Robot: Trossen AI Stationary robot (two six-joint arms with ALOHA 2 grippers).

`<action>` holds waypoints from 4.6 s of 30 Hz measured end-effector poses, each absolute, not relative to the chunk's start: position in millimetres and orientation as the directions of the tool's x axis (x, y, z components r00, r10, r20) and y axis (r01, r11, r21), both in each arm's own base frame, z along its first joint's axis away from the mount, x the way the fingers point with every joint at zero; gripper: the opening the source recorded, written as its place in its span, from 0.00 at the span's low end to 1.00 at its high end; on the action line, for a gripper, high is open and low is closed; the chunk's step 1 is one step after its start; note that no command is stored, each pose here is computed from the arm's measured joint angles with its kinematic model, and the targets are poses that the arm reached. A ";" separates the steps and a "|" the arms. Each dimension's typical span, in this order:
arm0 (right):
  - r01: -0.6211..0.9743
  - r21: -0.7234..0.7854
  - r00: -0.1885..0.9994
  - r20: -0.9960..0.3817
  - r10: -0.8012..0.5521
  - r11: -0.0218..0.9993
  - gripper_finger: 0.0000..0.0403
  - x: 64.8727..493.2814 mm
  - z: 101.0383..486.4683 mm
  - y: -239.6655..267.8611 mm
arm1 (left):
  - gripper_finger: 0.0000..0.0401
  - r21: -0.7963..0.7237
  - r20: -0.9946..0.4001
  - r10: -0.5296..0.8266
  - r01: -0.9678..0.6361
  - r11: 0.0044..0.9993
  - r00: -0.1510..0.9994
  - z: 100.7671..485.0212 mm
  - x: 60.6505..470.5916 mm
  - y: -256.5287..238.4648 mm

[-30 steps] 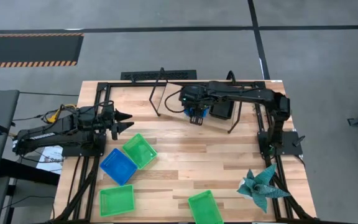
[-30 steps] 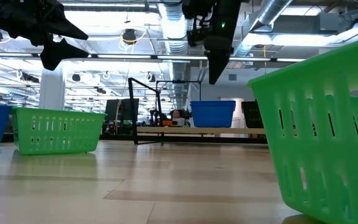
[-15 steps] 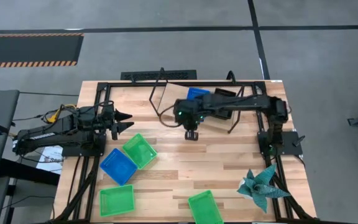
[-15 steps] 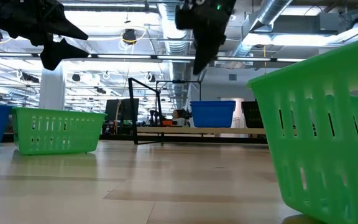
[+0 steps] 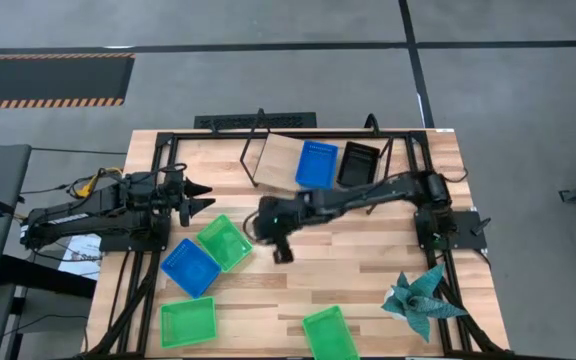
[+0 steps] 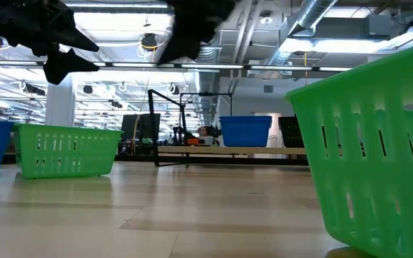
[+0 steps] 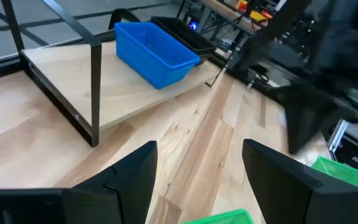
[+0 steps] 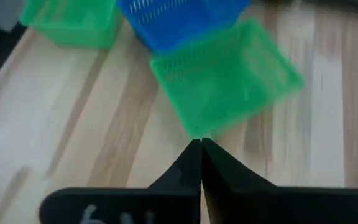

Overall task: Stack baskets on shelf by color
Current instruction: Put the bottom right green bin on the shelf

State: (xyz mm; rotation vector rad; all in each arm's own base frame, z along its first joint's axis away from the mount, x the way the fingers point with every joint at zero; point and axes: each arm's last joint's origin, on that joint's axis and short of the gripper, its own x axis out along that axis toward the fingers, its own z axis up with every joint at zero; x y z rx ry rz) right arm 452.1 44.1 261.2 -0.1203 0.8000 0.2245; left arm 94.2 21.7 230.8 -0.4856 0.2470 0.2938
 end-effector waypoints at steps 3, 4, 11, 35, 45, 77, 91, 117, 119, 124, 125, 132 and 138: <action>-0.282 -0.106 0.697 -0.706 0.128 0.953 0.12 459.3 249.9 60.2 | 0.57 -0.425 -0.308 0.218 -0.339 0.840 0.926 230.0 94.0 21.7; -0.291 -0.124 0.718 -0.683 0.131 0.949 0.14 464.1 246.8 65.1 | 0.57 -0.425 -0.307 0.218 -0.338 0.839 0.926 230.1 94.0 21.7; -0.263 -0.032 0.616 -0.775 0.143 0.964 0.25 448.2 263.4 84.6 | 0.57 -0.427 -0.301 0.220 -0.337 0.839 0.928 230.7 94.2 21.8; 0.144 0.345 0.405 -0.876 0.262 0.928 0.40 315.3 257.5 285.2 | 0.57 -0.396 -0.291 0.221 -0.327 0.858 0.931 231.7 94.5 21.8; 0.047 0.346 0.387 -0.871 0.302 0.937 0.40 291.2 239.5 326.4 | 0.57 -0.393 -0.295 0.235 -0.341 0.854 0.926 231.3 94.4 22.3; -0.146 0.131 0.332 -0.927 0.173 0.981 0.41 301.1 185.6 334.5 | 0.57 -0.407 -0.312 0.252 -0.369 0.836 0.916 229.6 93.8 22.7; -0.234 -0.012 0.318 -0.946 0.065 0.972 0.30 325.0 183.3 301.0 | 0.57 -0.404 -0.313 0.251 -0.368 0.838 0.916 229.4 93.7 22.7; -0.232 -0.274 0.545 -0.832 -0.109 0.933 0.01 389.4 271.3 159.9 | 0.57 -0.391 -0.313 0.251 -0.365 0.845 0.916 229.5 93.8 22.7; -0.165 -0.322 0.596 -0.786 -0.166 0.932 0.01 386.8 292.7 142.1 | 0.57 -0.378 -0.313 0.251 -0.363 0.852 0.916 229.5 93.8 22.7; -0.002 -0.372 0.659 -0.699 -0.278 0.928 0.01 387.4 326.9 91.0 | 0.57 -0.374 -0.312 0.251 -0.362 0.854 0.916 229.5 93.7 22.6; 0.023 -0.377 0.661 -0.689 -0.297 0.926 0.01 389.9 329.1 79.5 | 0.57 -0.374 -0.312 0.251 -0.362 0.854 0.916 229.5 93.7 22.6; 0.223 -0.407 0.660 -0.606 -0.444 0.886 0.01 417.7 324.7 -4.5 | 0.57 -0.362 -0.312 0.252 -0.360 0.860 0.916 229.5 93.7 22.7; 0.350 -0.401 0.551 -0.642 -0.533 0.846 0.01 427.8 296.5 -68.1 | 0.57 -0.364 -0.318 0.250 -0.362 0.858 0.914 229.0 93.4 22.6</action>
